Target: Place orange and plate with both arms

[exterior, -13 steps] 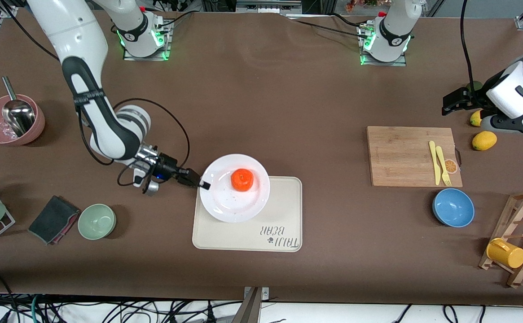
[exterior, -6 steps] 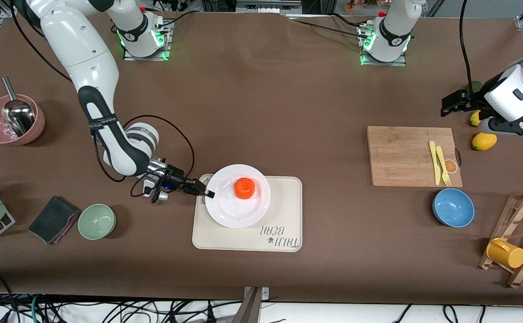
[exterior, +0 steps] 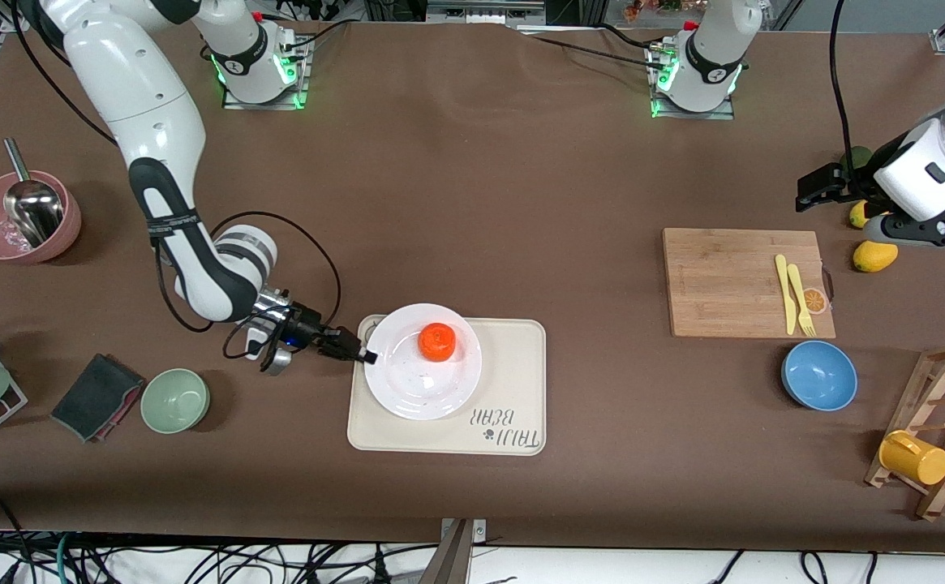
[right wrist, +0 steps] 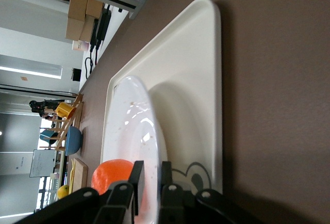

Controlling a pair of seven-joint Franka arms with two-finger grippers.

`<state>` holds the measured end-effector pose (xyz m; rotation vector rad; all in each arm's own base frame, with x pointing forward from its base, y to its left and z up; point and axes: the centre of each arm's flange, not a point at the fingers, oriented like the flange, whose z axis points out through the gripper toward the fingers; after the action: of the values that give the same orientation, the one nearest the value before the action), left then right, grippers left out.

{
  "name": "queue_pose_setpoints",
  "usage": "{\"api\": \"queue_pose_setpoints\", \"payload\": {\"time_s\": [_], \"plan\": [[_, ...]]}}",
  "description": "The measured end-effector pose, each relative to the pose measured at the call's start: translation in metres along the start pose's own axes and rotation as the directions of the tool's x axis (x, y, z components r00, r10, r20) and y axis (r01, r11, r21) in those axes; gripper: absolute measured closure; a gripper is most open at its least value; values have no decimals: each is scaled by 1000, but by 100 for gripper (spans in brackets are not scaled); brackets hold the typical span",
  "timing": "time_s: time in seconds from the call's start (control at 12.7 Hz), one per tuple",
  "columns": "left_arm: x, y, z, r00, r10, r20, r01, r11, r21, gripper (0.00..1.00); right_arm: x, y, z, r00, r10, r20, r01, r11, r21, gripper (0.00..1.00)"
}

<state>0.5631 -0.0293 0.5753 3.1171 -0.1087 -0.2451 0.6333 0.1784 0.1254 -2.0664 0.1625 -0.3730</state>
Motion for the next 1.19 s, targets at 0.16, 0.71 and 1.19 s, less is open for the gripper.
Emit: {"api": "queue_pose_setpoints", "payload": {"time_s": [0.16,0.71,1.19], "plan": [[0,0,0,1000,0,0,0,1000,0,0,3,1,-3,1000,-2,-5,2,1000,1,65],[0,0,0,1000,0,1,0,1000,0,0,68,-3,-61,937,-208,280,236,969,-70,1],[1,0,1,1000,0,1,0,1000,0,0,128,-88,-201,816,-83,571,319,890,-326,0]]}}
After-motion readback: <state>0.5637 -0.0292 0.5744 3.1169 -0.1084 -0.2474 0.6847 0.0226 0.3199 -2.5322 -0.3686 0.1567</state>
